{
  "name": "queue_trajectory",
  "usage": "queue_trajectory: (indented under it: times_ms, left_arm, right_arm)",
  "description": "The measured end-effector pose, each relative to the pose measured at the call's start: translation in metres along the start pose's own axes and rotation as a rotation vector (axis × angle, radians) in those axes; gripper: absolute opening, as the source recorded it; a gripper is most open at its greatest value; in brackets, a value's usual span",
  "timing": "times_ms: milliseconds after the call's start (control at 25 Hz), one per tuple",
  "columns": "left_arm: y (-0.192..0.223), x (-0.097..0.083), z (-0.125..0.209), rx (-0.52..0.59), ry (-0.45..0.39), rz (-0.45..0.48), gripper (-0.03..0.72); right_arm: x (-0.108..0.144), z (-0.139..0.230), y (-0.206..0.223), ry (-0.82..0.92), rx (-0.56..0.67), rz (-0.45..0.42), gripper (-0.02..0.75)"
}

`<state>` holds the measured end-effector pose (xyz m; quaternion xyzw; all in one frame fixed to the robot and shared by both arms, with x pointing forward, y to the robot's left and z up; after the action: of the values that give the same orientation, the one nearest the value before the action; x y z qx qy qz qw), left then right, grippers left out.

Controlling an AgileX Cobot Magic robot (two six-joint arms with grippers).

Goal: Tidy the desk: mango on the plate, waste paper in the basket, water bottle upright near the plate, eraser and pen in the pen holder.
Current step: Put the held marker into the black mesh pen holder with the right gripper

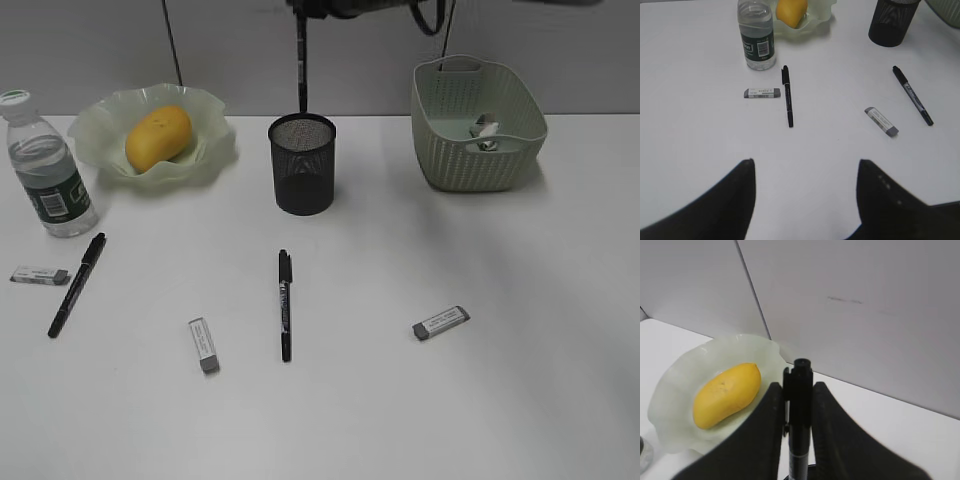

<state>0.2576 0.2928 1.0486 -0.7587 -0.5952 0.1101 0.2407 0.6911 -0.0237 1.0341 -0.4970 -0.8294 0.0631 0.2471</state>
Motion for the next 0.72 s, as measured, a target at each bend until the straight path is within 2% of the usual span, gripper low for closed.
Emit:
queue_trajectory:
  times_ms: [400,480,720]
  left_arm:
    - [0.0,0.0,0.0,0.0,0.0,0.0,0.481]
    - [0.0,0.0,0.0,0.0,0.0,0.0,0.481]
    - [0.0,0.0,0.0,0.0,0.0,0.0,0.481]
  right_arm:
    - [-0.02,0.054,0.038,-0.075,0.078,0.035,0.162]
    - [-0.022,0.06,0.041,-0.077,0.094,0.04,0.209]
    - [-0.023,0.063,0.042,-0.079,0.108,0.043,0.445]
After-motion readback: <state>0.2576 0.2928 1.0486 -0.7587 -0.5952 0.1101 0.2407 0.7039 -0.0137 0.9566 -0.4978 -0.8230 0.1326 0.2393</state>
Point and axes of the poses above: a point on each arm's last joint axis where the gripper is mounted, y pointing out along that axis toward the gripper, x along the wrist's bending axis when the last joint is at zero, z = x × y, the point moved 2 cm from there along y, pointing out along that axis toward the gripper, and after that the axes turned 12 degrees about y, right-handed, at the moved point
